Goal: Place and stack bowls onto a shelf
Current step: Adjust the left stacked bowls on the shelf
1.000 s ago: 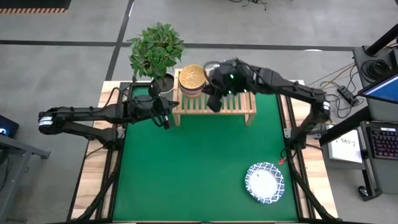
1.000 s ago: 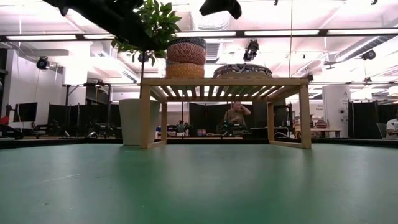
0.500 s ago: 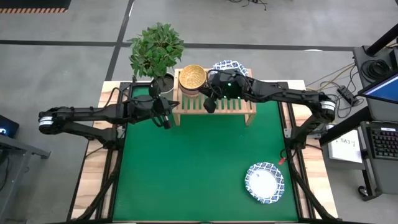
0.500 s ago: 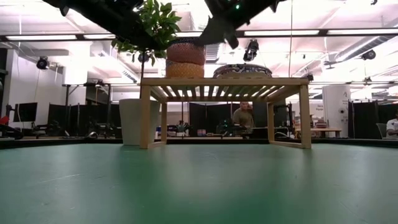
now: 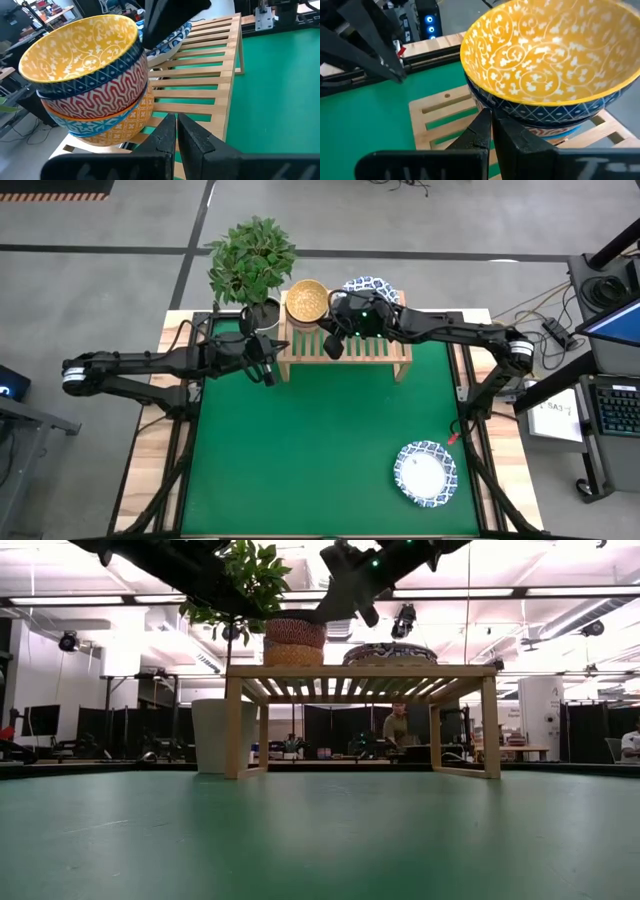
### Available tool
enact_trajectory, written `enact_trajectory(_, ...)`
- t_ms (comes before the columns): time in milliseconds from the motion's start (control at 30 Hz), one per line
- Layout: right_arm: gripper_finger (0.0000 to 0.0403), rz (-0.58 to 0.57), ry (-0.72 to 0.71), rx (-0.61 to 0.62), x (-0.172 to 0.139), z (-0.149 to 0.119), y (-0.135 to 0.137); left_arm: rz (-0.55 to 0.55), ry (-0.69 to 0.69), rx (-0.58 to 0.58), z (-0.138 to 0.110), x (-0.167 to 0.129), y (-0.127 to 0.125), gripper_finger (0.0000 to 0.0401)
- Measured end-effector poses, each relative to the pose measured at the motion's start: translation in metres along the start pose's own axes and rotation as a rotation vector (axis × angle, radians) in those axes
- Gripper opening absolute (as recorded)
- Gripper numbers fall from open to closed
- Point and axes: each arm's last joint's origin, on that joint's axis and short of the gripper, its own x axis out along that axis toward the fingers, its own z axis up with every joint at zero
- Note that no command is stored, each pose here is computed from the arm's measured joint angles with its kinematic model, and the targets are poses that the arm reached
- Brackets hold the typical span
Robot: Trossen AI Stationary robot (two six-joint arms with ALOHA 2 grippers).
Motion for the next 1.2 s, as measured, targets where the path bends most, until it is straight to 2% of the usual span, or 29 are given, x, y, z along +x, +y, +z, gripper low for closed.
enact_trajectory(233,0.0009,-0.003,0.039,0.003,0.005,-0.009,0.0,0.034,0.015,0.006,-0.001,0.0,0.002,0.0)
enact_trajectory(433,0.0009,-0.002,0.028,0.011,0.002,-0.006,0.0,0.28,0.096,0.063,-0.005,0.004,0.016,0.0)
enact_trajectory(667,0.0009,-0.002,0.035,0.009,0.002,-0.007,0.0,0.39,0.146,0.119,-0.014,0.026,0.037,0.0)
enact_trajectory(900,0.0009,-0.003,0.068,0.004,0.002,-0.011,0.0,0.404,0.151,0.181,-0.021,0.049,0.042,0.0)
enact_trajectory(1200,0.0009,-0.018,0.072,-0.022,0.003,-0.013,-0.001,0.404,0.153,0.197,-0.023,0.057,0.04,0.0)
